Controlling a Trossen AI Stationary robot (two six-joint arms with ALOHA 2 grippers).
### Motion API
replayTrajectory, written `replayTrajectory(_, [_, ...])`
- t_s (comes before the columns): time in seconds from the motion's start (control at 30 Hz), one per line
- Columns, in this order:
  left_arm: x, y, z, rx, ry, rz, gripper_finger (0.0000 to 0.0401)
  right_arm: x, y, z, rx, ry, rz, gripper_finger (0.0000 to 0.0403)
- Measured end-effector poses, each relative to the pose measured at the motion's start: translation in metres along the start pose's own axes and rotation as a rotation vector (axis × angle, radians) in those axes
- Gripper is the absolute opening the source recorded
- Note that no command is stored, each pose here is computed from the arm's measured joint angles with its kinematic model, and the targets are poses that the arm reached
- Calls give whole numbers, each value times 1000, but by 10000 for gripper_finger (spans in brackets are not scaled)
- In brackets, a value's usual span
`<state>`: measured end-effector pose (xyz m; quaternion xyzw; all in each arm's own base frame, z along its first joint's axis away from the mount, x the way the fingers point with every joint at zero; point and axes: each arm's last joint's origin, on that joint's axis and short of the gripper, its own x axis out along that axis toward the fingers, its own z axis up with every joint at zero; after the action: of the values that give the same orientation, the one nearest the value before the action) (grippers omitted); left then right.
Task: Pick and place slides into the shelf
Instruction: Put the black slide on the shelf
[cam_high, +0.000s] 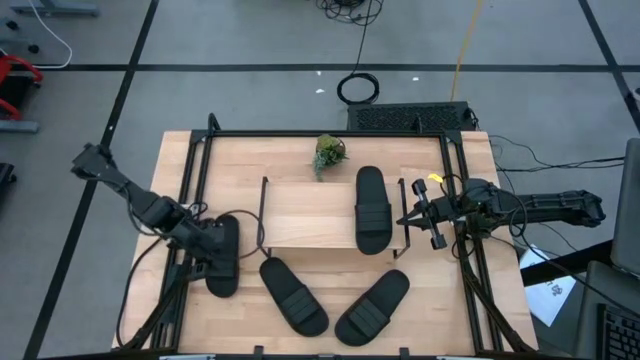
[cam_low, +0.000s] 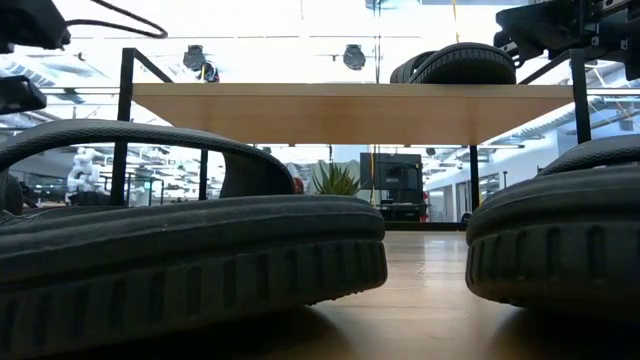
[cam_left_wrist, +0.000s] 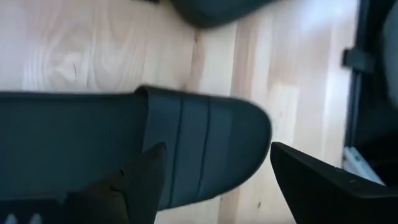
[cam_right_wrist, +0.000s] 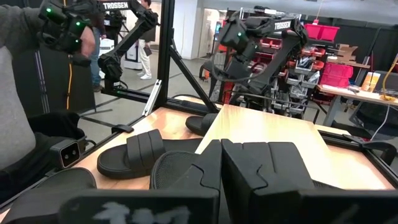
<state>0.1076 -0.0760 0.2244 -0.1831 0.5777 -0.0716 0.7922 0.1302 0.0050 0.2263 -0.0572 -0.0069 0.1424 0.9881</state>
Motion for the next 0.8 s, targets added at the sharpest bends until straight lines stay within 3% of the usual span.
replayTrajectory(0.17, [20,5,-6,-48,57,47,301,0,0,0,0,0,0,0])
replayTrajectory(0.4, [47,14,-14,-82,60,-15,330,0,0,0,1,0,0,0])
replayTrajectory(0.67, [32,7,-8,-38,50,-8,320,0,0,0,1,0,0,0])
replayTrajectory(0.8, [18,6,-6,-23,37,76,325,0,0,0,0,0,0,0])
